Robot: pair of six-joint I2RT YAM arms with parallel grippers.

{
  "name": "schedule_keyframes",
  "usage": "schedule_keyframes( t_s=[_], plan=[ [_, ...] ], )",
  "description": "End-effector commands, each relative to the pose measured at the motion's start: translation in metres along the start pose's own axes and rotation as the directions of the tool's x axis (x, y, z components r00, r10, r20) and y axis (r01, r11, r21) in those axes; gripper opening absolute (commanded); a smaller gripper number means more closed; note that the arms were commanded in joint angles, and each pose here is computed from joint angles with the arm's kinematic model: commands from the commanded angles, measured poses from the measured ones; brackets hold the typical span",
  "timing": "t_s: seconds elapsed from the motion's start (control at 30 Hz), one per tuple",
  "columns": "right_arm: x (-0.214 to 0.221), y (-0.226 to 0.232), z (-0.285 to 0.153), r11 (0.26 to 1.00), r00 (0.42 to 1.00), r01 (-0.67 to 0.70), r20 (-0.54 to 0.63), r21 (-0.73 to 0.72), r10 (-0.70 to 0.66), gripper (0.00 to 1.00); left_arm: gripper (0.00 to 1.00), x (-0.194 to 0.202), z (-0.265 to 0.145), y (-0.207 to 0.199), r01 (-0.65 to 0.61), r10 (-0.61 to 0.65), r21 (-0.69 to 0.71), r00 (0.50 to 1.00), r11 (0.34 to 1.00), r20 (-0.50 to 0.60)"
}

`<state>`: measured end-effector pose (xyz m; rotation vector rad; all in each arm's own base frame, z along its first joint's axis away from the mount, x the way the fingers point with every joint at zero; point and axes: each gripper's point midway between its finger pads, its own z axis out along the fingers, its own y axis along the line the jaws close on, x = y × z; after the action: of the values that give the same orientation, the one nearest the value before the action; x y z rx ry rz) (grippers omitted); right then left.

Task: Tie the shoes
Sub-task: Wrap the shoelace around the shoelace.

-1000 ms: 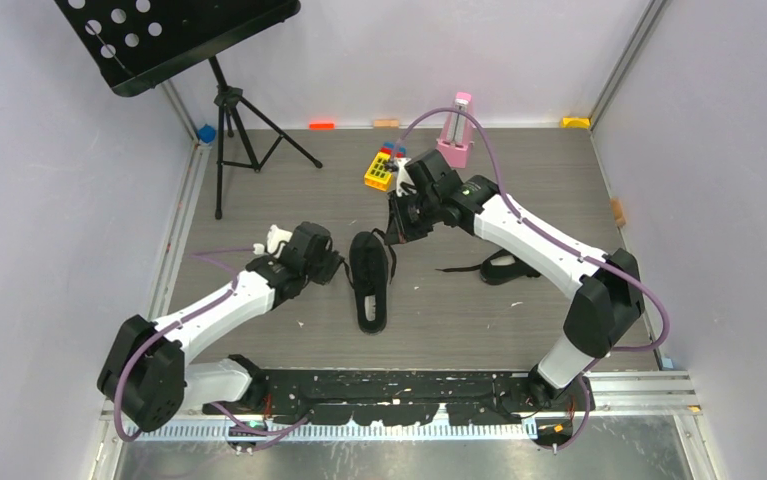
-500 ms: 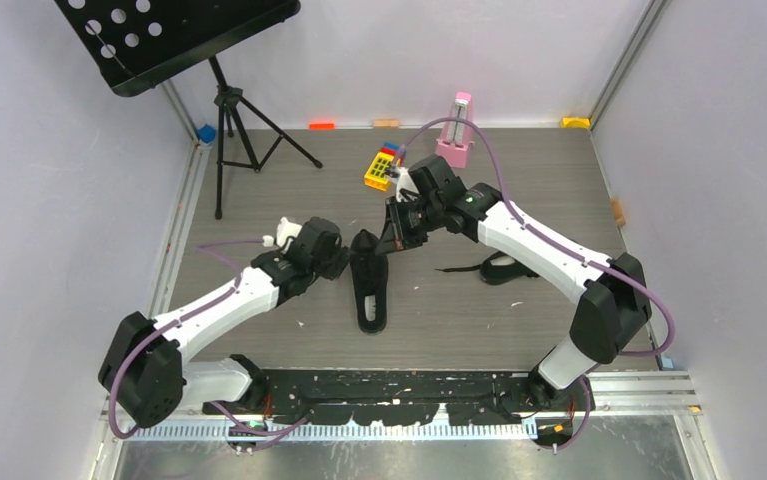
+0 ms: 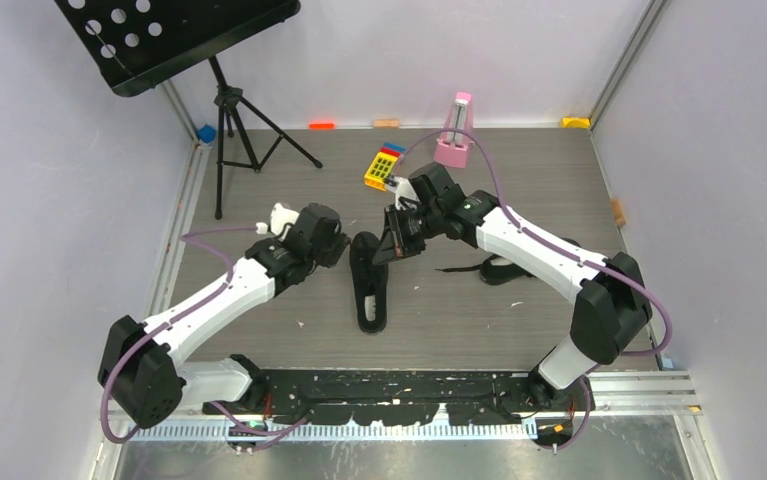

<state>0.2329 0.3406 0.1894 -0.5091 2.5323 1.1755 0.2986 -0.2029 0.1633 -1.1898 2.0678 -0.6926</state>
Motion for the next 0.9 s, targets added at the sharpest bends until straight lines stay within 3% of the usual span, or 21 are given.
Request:
schedule_keyframes(
  t_s=[0.0, 0.43, 0.87],
  plan=[
    [-0.004, 0.016, -0.011, 0.995, 0.996, 0.088, 0.039, -0.054, -0.086, 0.00, 0.00, -0.014, -0.019, -0.016, -0.014, 0.012, 0.032, 0.999, 0.999, 0.036],
    [0.007, 0.006, 0.012, 0.975, 0.975, 0.211, 0.088, -0.072, -0.205, 0.00, 0.00, 0.000, -0.014, -0.033, 0.117, -0.115, 0.042, 0.993, 0.992, -0.032],
    [0.012, 0.009, 0.027, 0.959, 0.960, 0.260, 0.135, -0.111, -0.245, 0.00, 0.00, -0.013, -0.018, -0.031, 0.128, -0.128, 0.018, 0.992, 0.992, 0.008]
  ],
)
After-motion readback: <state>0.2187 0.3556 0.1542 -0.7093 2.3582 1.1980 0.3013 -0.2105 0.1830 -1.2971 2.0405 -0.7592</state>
